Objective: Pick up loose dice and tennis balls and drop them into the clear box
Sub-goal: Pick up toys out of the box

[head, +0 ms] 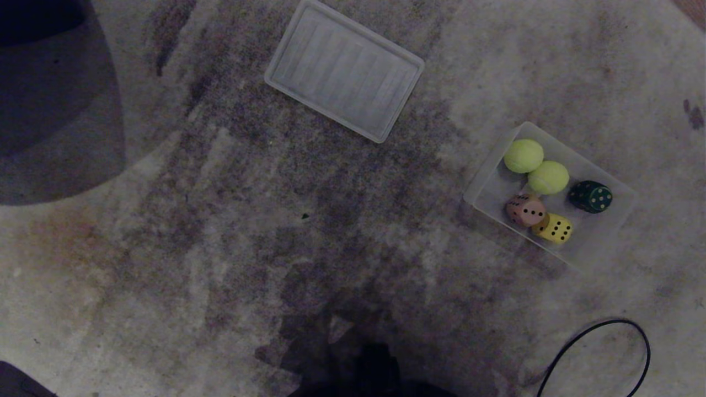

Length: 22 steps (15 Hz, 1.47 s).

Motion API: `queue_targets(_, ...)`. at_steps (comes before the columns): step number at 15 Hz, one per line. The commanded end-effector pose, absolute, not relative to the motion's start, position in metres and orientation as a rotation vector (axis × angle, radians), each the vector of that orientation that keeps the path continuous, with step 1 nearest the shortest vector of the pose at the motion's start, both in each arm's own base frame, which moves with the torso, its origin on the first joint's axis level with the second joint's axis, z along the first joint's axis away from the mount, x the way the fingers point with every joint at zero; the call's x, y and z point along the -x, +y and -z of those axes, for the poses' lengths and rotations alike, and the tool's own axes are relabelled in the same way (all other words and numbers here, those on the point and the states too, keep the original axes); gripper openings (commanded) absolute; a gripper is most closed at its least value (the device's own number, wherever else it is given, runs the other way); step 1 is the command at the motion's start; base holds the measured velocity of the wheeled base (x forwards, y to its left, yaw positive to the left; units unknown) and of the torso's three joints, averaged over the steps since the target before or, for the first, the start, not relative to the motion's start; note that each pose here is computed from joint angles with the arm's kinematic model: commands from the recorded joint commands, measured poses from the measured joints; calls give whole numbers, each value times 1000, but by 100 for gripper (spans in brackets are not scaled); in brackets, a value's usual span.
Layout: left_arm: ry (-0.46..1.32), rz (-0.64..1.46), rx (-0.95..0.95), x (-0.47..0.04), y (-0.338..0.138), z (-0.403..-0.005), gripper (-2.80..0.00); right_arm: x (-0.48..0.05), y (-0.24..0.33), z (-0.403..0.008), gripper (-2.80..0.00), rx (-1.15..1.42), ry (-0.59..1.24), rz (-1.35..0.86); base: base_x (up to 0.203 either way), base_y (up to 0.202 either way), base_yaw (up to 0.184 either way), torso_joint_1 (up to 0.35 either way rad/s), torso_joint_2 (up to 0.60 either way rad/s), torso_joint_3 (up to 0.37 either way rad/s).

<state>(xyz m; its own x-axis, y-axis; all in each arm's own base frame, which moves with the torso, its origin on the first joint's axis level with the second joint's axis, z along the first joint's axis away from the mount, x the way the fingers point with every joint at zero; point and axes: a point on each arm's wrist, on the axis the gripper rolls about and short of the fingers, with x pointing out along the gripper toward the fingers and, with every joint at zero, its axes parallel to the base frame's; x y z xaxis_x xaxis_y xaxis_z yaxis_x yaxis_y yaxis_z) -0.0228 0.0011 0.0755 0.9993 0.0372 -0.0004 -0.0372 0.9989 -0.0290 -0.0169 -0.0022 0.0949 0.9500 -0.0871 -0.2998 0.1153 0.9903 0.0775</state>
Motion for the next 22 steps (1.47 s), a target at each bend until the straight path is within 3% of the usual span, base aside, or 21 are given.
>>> queue_targets(1, 1, -38, 29, 23, 1, -75, -280, 26, -2, -84, -280, -92, 211, 102, 0, 0, 0, 0, 0, 0)
queue_targets(6, 1, -37, 29, 23, 1, -75, -280, 30, -1, -77, -280, -70, 123, 41, 0, 0, 0, 0, 0, 0)
queue_targets(22, 3, -35, 21, 23, 1, -75, -280, 30, 0, -77, -280, -68, 126, 29, 0, 0, 0, 0, 0, 0)
